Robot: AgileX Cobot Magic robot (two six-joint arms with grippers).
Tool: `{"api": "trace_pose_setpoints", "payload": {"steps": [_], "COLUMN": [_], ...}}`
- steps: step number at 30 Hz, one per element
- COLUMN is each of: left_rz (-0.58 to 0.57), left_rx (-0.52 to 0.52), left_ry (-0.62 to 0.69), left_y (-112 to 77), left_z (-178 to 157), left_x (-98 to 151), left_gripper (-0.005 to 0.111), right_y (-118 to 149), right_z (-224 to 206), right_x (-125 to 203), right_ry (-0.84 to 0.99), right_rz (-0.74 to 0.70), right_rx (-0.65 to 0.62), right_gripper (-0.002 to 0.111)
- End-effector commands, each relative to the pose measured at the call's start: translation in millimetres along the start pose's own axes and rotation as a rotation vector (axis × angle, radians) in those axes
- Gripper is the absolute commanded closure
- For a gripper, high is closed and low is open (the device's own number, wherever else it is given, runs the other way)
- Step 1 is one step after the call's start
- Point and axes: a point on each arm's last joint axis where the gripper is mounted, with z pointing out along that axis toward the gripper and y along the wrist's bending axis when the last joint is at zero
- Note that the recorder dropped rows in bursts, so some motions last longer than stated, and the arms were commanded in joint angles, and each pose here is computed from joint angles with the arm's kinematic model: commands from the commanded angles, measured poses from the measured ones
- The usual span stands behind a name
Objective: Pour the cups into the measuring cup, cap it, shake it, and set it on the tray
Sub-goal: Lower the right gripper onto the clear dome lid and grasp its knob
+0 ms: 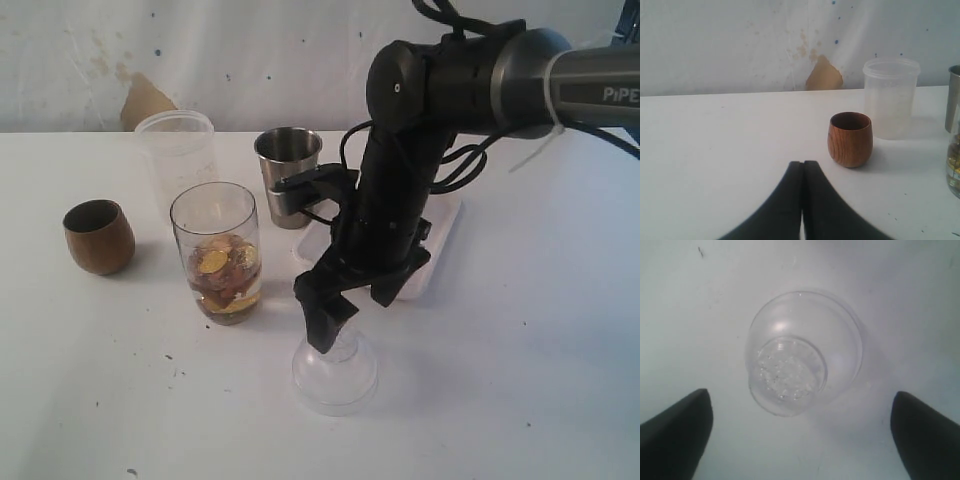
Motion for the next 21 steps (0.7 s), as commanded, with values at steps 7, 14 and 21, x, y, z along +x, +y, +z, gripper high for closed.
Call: {"api": "trace_pose_setpoints", "payload": {"steps": [7,14,21], "left_rz": [-0.001,-0.001,-0.001], "left_rx": [0.000,0.000,0.000], "left_ry": [-0.012,-0.012,-0.012], "left_y": [0.0,0.0,0.0], "left_z": [0,0,0], "left_x": [0,0,0], "left_gripper": [0.107,0.107,0.107], "right_y": [5,14,23], "right_z": [12,18,26], "right_x": [3,-6,-9], "right_ry": [0.001,-0.075,-0.064], "right_rz": [-0.023,-0.095,-0.127], "right_rx": [-0.009,0.026,0.035], "right_gripper": [0.038,0.037,0.037]}}
